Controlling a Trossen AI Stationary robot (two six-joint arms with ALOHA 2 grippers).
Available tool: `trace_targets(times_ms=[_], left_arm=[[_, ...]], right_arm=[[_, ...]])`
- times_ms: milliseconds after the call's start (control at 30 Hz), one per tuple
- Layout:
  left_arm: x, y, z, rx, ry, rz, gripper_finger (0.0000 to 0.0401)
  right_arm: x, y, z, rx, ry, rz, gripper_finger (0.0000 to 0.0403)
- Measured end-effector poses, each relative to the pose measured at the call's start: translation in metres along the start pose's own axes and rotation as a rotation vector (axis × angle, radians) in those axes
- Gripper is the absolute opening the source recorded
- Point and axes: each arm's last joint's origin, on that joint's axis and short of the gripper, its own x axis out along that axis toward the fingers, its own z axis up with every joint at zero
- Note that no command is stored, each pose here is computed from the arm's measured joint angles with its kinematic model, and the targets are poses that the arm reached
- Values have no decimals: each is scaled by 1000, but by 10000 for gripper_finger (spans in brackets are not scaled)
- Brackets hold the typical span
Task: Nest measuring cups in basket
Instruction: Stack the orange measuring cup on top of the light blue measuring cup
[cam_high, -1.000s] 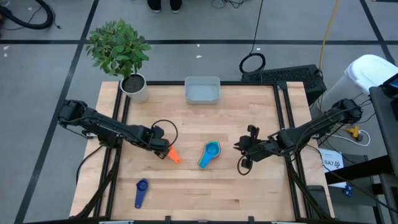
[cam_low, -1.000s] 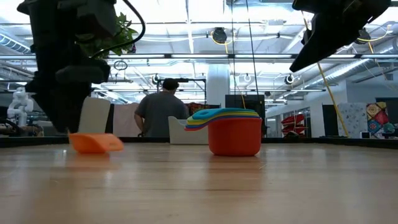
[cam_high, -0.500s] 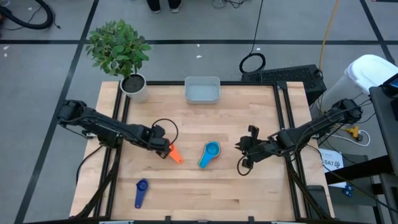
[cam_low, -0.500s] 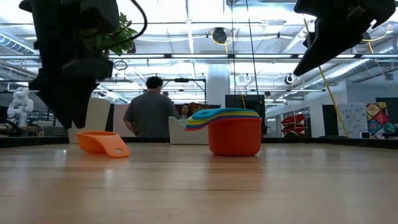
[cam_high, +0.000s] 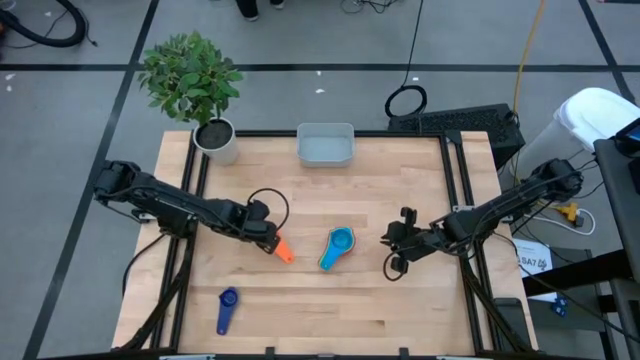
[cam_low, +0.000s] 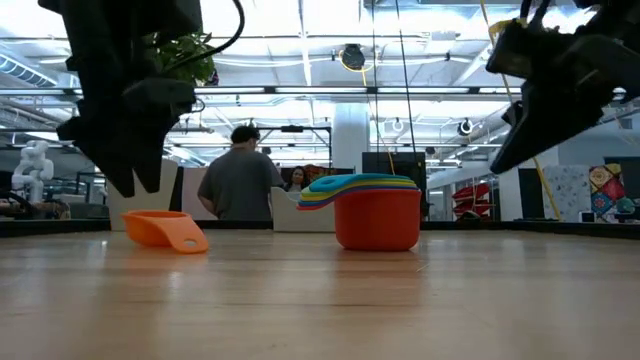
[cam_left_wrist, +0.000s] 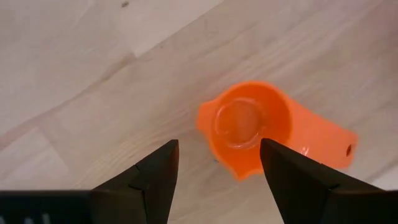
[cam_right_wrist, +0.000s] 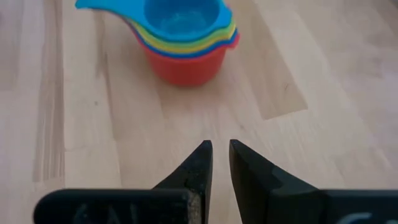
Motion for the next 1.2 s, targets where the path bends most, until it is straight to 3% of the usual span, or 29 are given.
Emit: trace_targets(times_ms=[367,633,767,933,1200], left_arm=[[18,-6,-2,-38,17,42,229],[37,-10,-6,-6,23,59,225],[37,-8,-7,42,27,70,164],[37,-10,-6,92,28,49,23],[35,-17,-1,174,16,-26,9]], right_arm=[[0,0,-2,3,-4,8,50],[0,1,-1,8,-11,23,50],[0,1,-1,10,-5,39,50],[0,1,0,11,-5,41,50],[0,1,-1,2,-4,41,50]])
